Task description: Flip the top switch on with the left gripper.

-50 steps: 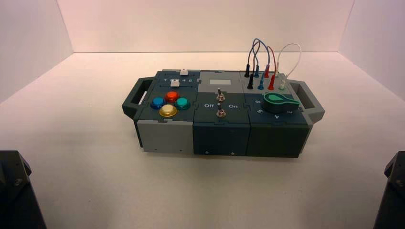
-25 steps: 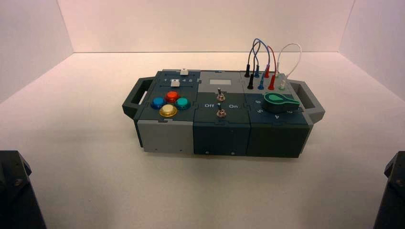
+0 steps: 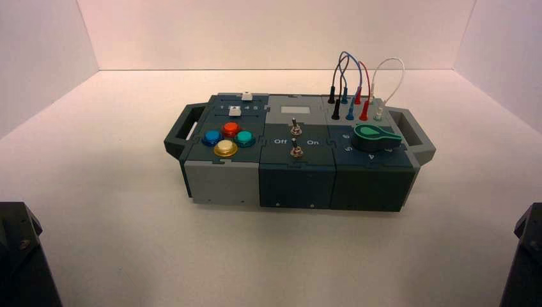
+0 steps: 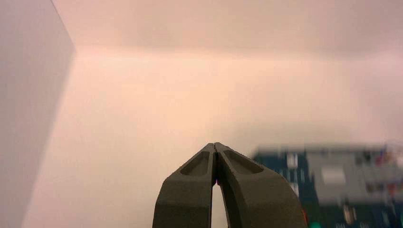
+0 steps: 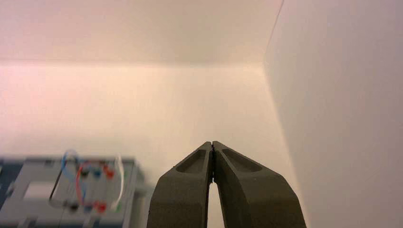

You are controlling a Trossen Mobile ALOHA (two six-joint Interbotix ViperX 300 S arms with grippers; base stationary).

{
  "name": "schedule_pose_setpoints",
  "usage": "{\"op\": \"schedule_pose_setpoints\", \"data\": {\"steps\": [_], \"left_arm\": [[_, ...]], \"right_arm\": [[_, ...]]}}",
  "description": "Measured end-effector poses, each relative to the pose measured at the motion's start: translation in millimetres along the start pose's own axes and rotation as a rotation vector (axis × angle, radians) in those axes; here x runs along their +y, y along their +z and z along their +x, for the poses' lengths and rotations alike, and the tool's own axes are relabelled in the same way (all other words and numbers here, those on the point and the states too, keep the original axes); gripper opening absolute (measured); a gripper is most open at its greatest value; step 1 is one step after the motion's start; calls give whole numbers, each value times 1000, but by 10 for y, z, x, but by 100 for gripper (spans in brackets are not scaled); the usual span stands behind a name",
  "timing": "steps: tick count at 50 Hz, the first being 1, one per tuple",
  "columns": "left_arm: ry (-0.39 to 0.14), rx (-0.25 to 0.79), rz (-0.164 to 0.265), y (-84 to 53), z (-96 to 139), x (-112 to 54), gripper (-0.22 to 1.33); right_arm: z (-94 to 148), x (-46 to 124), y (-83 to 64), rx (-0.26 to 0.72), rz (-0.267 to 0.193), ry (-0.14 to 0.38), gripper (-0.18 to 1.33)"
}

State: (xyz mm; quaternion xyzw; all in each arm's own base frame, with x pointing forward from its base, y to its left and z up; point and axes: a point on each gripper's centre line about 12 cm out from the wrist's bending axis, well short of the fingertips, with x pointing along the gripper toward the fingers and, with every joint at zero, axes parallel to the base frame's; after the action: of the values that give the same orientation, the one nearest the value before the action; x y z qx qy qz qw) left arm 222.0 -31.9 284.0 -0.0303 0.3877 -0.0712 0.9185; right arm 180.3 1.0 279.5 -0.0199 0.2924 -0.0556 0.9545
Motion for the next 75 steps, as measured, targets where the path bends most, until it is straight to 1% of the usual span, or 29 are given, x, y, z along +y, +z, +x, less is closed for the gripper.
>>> {"op": "schedule_pose_setpoints", "data": {"steps": [4, 6, 10, 11, 12, 13, 24, 26, 33, 38, 41, 43, 47, 53, 56, 65, 66, 67, 75], "left_arm": [[-23, 111, 15, -105, 116, -66, -16], [-39, 155, 29, -150, 165, -122, -16], [-73, 217, 56, -218, 245, -244, -16], [-81, 228, 57, -231, 262, -275, -16], [-87, 238, 60, -244, 276, -305, -16], [-94, 249, 61, -258, 289, -333, -16], [-160, 317, 100, -383, 349, -644, -16], [-164, 321, 103, -393, 353, -664, -16], [-203, 338, 150, -455, 320, -815, -16], [-219, 342, 171, -480, 293, -871, -16], [-222, 342, 173, -484, 282, -883, -16], [-224, 347, 168, -489, 271, -895, -16], [-218, 365, 148, -511, 267, -893, -16], [-201, 401, 104, -544, 288, -888, -16], [-196, 413, 97, -551, 315, -891, -16], [-180, 456, 94, -589, 417, -903, -16], [-180, 456, 94, -585, 419, -905, -16], [-178, 460, 94, -575, 442, -914, -16], [-175, 468, 93, -516, 498, -949, -16]], "right_arm": [[16, 53, -32, 74, -2, 12, -14], [29, 85, -53, 116, -5, 17, -14], [55, 135, -81, 182, -9, 24, -14], [71, 163, -105, 220, -12, 28, -14], [71, 163, -105, 220, -12, 28, -14], [97, 194, -139, 261, -12, 32, -14], [281, 393, -331, 452, -13, 78, -14], [302, 403, -352, 469, -11, 77, -14], [456, 473, -460, 566, -7, 72, -14], [534, 509, -507, 600, -11, 72, -14], [588, 536, -531, 613, -9, 75, -14], [640, 567, -542, 618, 1, 84, -14], [697, 608, -568, 630, 10, 94, -15], [843, 685, -648, 677, 26, 102, -15], [912, 721, -674, 697, 34, 104, -15], [1107, 815, -788, 754, 50, 106, -14], [1110, 815, -791, 756, 49, 105, -14], [1153, 824, -831, 771, 50, 101, -14], [1279, 870, -928, 806, 55, 97, -14]]}}
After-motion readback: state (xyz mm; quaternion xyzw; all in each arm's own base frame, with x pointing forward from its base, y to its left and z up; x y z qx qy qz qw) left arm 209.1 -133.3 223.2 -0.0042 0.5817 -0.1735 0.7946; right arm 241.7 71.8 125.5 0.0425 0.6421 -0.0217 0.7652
